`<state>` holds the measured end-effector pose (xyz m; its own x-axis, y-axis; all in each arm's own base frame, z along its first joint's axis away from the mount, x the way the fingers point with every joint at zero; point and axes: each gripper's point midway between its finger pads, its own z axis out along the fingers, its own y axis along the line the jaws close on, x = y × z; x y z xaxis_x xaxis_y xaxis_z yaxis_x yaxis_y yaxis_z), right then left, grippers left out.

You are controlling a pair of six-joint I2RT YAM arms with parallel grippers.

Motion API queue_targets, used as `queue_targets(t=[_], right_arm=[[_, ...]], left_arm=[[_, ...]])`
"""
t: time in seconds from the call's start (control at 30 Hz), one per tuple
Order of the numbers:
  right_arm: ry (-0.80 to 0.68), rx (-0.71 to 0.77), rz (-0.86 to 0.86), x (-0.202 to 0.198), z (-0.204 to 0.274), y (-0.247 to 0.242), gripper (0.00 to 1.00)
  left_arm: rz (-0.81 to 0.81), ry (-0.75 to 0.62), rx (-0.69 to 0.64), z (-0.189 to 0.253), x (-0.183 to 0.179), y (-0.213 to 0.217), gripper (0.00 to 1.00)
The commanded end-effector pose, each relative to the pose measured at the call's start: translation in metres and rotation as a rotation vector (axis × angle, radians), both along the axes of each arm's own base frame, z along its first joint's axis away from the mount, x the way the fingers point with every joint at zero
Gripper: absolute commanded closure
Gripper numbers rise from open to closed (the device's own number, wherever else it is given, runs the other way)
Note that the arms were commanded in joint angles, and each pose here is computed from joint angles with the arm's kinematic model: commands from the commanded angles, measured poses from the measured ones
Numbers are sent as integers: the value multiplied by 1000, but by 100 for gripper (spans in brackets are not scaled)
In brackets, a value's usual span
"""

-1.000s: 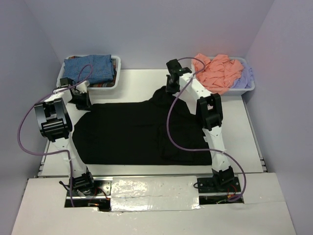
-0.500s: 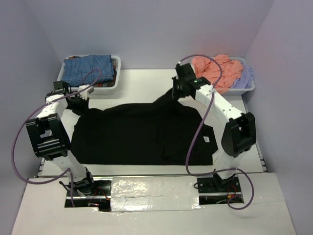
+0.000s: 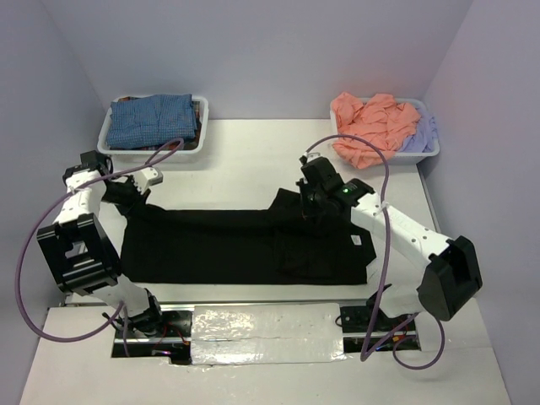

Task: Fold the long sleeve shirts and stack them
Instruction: Fold the shirt

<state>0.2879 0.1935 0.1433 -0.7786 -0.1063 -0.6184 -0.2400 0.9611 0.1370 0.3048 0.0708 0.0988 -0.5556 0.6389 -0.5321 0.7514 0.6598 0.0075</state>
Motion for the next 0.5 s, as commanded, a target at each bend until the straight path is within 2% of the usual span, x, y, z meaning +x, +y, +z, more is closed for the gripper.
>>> queue_targets(t=[0.0, 0.03, 0.13, 0.27, 0.37, 0.4, 0.47], right_arm=[[-53, 9, -15, 1, 4, 2, 100], [-48, 0, -11, -1, 1, 2, 100], [-36, -16, 29, -9, -9, 17, 100], [-4, -46, 66, -22, -26, 34, 100], [22, -60, 69, -28, -38, 40, 100], [37, -54, 76, -31, -43, 41, 100], [43, -40, 73, -32, -45, 44, 100]], left_arm=[[-106, -18, -47, 6, -13, -16, 81], [-124, -5, -53, 4, -19, -19, 65], [-189, 69, -34, -5, -45, -21, 43], [-240, 123, -59, 3, -65, -29, 39], [-130, 58, -90, 16, -38, -29, 39], [-21, 30, -53, 17, -18, -17, 39], [50, 21, -27, 15, -7, -9, 39]])
